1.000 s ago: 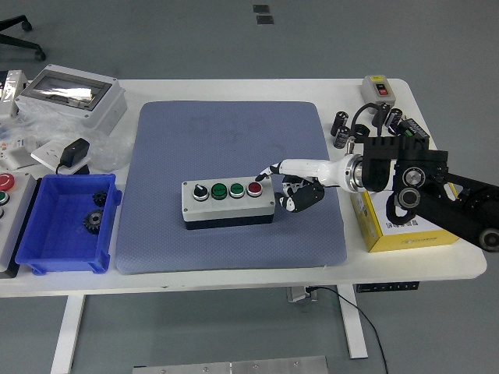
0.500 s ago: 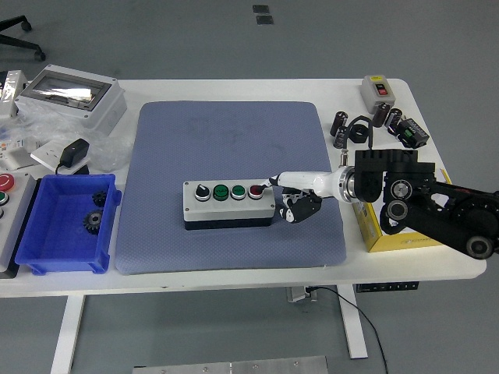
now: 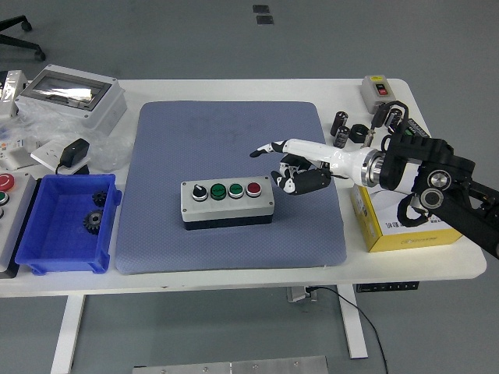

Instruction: Pick up the button,place it on the desk,press the button,press the button

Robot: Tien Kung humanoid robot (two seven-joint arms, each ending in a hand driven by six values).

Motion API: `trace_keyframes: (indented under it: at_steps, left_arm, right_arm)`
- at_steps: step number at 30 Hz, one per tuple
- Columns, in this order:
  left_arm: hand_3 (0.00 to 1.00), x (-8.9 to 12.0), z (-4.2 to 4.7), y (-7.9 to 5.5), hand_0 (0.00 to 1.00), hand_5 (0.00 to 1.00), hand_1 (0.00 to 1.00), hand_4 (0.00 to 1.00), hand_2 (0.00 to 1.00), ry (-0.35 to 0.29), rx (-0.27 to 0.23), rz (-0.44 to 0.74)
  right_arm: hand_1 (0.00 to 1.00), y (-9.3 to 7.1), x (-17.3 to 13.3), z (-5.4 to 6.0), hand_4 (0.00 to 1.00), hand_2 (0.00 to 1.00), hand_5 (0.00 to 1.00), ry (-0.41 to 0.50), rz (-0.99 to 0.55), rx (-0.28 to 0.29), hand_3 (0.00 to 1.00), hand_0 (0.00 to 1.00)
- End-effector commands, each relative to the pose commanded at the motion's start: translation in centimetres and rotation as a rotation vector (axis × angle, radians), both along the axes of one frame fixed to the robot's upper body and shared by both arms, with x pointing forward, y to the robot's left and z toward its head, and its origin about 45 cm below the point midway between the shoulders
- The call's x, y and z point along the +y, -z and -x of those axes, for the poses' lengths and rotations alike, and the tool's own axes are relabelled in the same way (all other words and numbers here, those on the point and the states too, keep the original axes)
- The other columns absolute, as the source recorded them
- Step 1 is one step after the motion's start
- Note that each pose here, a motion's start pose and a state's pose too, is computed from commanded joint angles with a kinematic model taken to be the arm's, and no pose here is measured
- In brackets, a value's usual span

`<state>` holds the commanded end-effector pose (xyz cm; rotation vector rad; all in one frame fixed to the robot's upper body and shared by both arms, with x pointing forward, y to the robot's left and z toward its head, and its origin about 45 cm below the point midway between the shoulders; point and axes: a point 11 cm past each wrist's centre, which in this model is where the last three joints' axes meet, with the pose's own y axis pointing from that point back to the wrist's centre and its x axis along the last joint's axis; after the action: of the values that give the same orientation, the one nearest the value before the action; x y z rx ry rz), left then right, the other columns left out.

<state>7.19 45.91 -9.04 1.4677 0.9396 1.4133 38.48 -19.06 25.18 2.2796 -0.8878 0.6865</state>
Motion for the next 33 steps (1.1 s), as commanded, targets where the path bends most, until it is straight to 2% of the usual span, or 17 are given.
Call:
trace_keyframes:
  at_steps: [4, 5, 10, 11, 16, 17, 18, 22, 23, 27, 28, 29, 33]
  left_arm:
    - [0.648, -0.6, 0.42, 0.3, 0.65, 0.074, 0.608, 0.662, 0.526, 0.0, 0.009, 0.004]
    - [0.648, -0.7, 0.56, 0.4, 0.65, 0.072, 0.608, 0.661, 0.526, 0.0, 0.013, 0.002]
    - [0.648, -0.6, 0.62, 0.4, 0.65, 0.072, 0.608, 0.661, 0.526, 0.003, 0.015, -0.016]
    - [0.649, -0.6, 0.56, 0.4, 0.65, 0.072, 0.608, 0.66, 0.527, 0.004, 0.014, -0.018]
    - [0.649, -0.8, 0.45, 0.5, 0.65, 0.072, 0.608, 0.66, 0.527, 0.013, 0.012, -0.014]
    - [0.641, -1.0, 0.49, 0.6, 0.652, 0.084, 0.608, 0.641, 0.524, 0.015, 0.014, -0.011]
    - [0.641, -1.1, 0.55, 0.6, 0.652, 0.084, 0.608, 0.641, 0.524, 0.016, 0.016, -0.009]
    - [0.641, -1.4, 0.82, 0.8, 0.652, 0.084, 0.608, 0.641, 0.524, 0.021, 0.024, 0.0]
    - [0.638, -1.4, 0.87, 0.8, 0.651, 0.089, 0.606, 0.625, 0.522, 0.021, 0.024, 0.001]
    - [0.638, -1.4, 0.96, 0.9, 0.651, 0.089, 0.606, 0.625, 0.522, 0.025, 0.019, 0.001]
    - [0.638, -1.4, 0.92, 0.9, 0.651, 0.089, 0.606, 0.625, 0.522, 0.027, 0.017, 0.001]
    - [0.631, -1.4, 0.89, 0.9, 0.651, 0.092, 0.604, 0.614, 0.522, 0.028, 0.015, 0.002]
    - [0.631, -1.4, 0.85, 0.9, 0.651, 0.092, 0.604, 0.614, 0.522, 0.031, 0.011, 0.003]
  right_arm:
    - [0.17, 1.4, -1.9, -0.9, 0.218, 0.225, 0.032, 0.154, -0.105, -0.121, 0.858, 0.002]
    - [0.292, 1.9, -2.3, -1.0, 0.462, 0.441, 0.177, 0.195, -0.142, -0.145, 0.871, 0.096]
    - [0.292, 2.8, -4.3, -0.1, 0.462, 0.441, 0.177, 0.394, -0.43, -0.249, 0.871, 0.096]
    - [0.641, 3.0, -4.9, 0.2, 0.562, 0.663, 0.214, 0.442, -0.487, -0.269, 0.793, 0.511]
    - [0.641, 4.5, -8.8, 2.2, 0.562, 0.663, 0.214, 0.641, -0.634, -0.365, 0.793, 0.511]
    - [0.764, 5.0, -9.6, 2.7, 0.614, 0.776, 0.295, 0.676, -0.651, -0.381, 0.779, 0.736]
    - [0.764, 5.4, -10.2, 3.2, 0.614, 0.776, 0.295, 0.702, -0.663, -0.392, 0.779, 0.736]
    - [0.764, 6.9, -11.9, 4.8, 0.614, 0.776, 0.295, 0.769, -0.715, -0.418, 0.779, 0.736]
    - [0.803, 7.0, -12.2, 5.0, 0.734, 0.816, 0.558, 0.775, -0.729, -0.424, 0.795, 0.819]
    - [0.803, 7.3, -13.3, 5.7, 0.734, 0.816, 0.558, 0.797, -0.798, -0.443, 0.795, 0.819]
    - [0.803, 7.5, -13.5, 5.7, 0.734, 0.816, 0.558, 0.805, -0.812, -0.434, 0.795, 0.819]
    - [0.817, 7.8, -13.8, 5.8, 0.781, 0.832, 0.697, 0.818, -0.827, -0.419, 0.805, 0.852]
    - [0.817, 8.8, -14.8, 6.1, 0.781, 0.832, 0.697, 0.863, -0.895, -0.359, 0.805, 0.852]
